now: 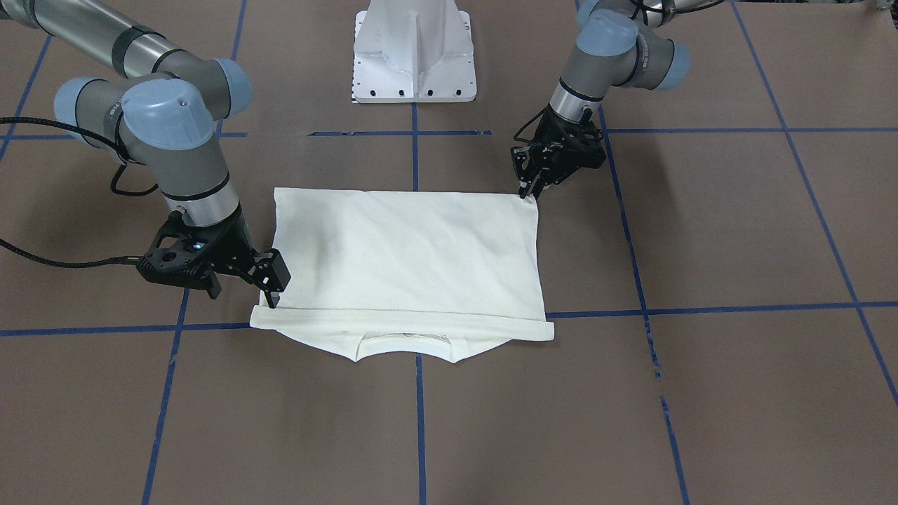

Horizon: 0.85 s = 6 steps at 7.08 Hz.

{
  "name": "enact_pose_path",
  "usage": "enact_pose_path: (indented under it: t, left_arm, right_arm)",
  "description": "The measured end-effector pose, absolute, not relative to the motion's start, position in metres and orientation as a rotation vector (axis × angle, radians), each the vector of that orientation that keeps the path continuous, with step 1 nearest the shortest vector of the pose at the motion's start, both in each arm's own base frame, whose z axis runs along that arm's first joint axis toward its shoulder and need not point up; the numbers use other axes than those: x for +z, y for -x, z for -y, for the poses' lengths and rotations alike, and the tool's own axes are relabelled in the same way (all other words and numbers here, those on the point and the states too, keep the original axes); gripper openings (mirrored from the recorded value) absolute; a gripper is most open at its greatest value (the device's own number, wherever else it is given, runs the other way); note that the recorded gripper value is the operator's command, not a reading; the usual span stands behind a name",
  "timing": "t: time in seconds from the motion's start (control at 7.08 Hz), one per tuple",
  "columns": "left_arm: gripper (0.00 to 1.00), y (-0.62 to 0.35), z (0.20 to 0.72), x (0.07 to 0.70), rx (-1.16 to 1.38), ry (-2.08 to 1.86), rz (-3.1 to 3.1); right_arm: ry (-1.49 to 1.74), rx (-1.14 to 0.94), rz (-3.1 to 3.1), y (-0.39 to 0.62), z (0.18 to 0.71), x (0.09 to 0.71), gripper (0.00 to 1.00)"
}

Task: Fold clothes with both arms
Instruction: 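Lower the left gripper to the folded shirt's edge nearest it, then push the folded shirt with the left gripper, rotating it upright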

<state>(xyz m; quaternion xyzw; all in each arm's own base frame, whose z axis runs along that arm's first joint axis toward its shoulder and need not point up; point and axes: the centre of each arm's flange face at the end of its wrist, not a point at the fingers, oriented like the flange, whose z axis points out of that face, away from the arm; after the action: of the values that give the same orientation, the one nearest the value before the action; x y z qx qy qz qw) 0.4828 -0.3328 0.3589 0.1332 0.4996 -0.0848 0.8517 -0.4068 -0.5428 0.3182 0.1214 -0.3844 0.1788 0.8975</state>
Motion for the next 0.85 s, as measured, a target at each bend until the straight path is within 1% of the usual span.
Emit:
enact_pose_path:
  t: [0.57,0.85]
  left_arm:
    - [0.0,-0.472,0.344,0.362,-0.156,-0.32,-1.034]
    - [0.0,-0.446,0.384,0.375,-0.128,-0.41,-0.976]
  right_arm:
    - [-0.25,0.374,0.797,0.408,0.542,0.318,1.0]
    - [-0.25,0.374,0.797,0.408,0.542,0.318,1.0]
